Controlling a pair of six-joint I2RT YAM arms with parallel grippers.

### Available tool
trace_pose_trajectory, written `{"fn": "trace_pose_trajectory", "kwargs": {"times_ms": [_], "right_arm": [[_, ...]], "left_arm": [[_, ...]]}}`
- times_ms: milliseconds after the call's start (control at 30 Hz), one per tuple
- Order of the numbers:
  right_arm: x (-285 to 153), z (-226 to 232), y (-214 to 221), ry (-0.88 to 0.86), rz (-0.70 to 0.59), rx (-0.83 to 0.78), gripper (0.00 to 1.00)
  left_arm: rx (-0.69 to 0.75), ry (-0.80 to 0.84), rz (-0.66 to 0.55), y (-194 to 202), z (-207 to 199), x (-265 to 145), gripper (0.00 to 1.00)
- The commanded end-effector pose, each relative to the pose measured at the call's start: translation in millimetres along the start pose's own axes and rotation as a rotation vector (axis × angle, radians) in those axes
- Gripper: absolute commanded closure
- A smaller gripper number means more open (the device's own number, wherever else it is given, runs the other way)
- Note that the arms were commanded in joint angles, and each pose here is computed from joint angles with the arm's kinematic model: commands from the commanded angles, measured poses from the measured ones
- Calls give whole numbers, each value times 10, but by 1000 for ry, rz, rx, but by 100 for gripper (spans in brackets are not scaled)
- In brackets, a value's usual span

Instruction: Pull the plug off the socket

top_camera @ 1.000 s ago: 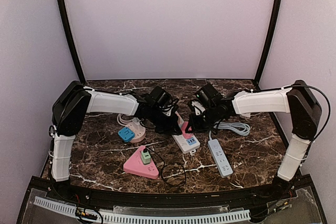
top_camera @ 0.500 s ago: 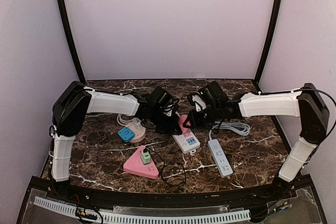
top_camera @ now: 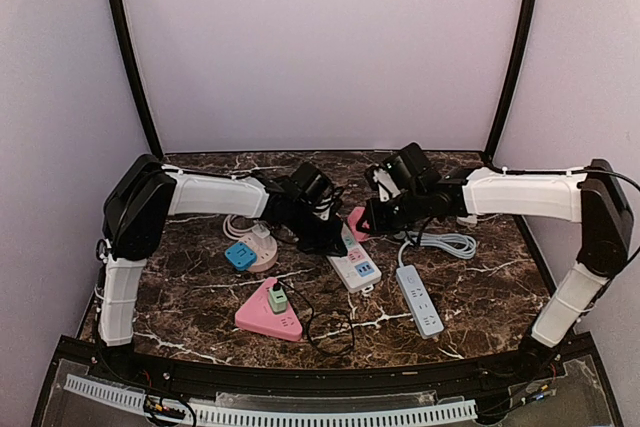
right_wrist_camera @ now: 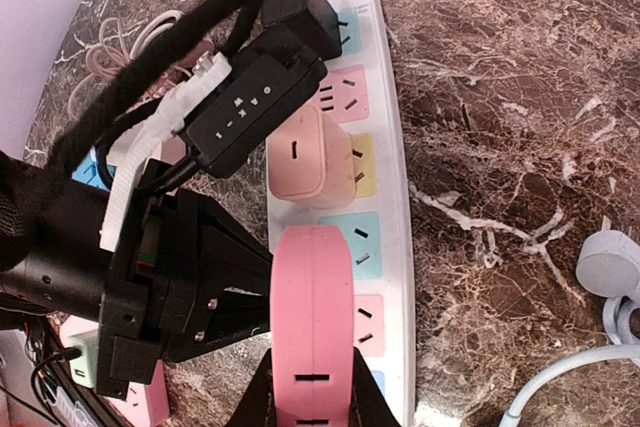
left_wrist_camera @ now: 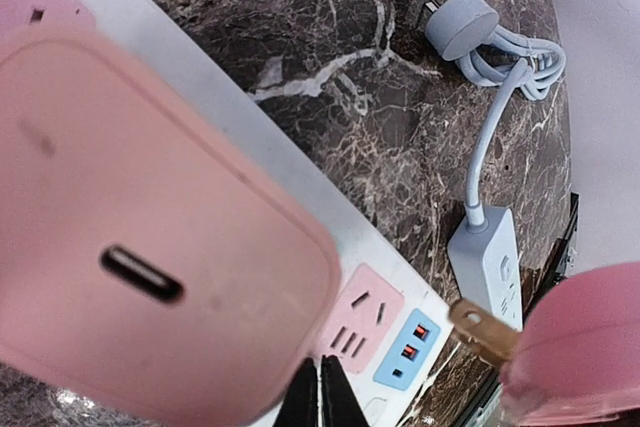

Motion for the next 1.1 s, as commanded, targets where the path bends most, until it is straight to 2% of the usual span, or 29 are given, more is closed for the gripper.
{"fn": "trace_pose_trajectory", "kwargs": {"times_ms": [0,233,500,800,1067], "right_arm": [[-172,-171,-261,15,-70,23,95],[-7,-496,-609,-53,-91,54,95],[327,-635,-900,-141,-89,82,95],[680,-854,-820,-228,-49,172,96],[808,-1125,-574,-216,-8,235,96]], "left_arm": [[24,-69,23,37,1,-12,97],[117,38,-58,-53,-422,-354,97],[124,33,-108,31,-402,-548,97],[99,1,-142,137,-294,-663,97],[90,6,-150,169,-283,-713,97]]}}
Point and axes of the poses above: each gripper's point midway between its finger pads, its own x axis out along the fingers, its own z axis along the line the jaws close on, y = z × x, the point moved 9 cm from there along -x, back along the fingers, and after that the axes turned 11 degrees about -x, right-handed, at the moved point
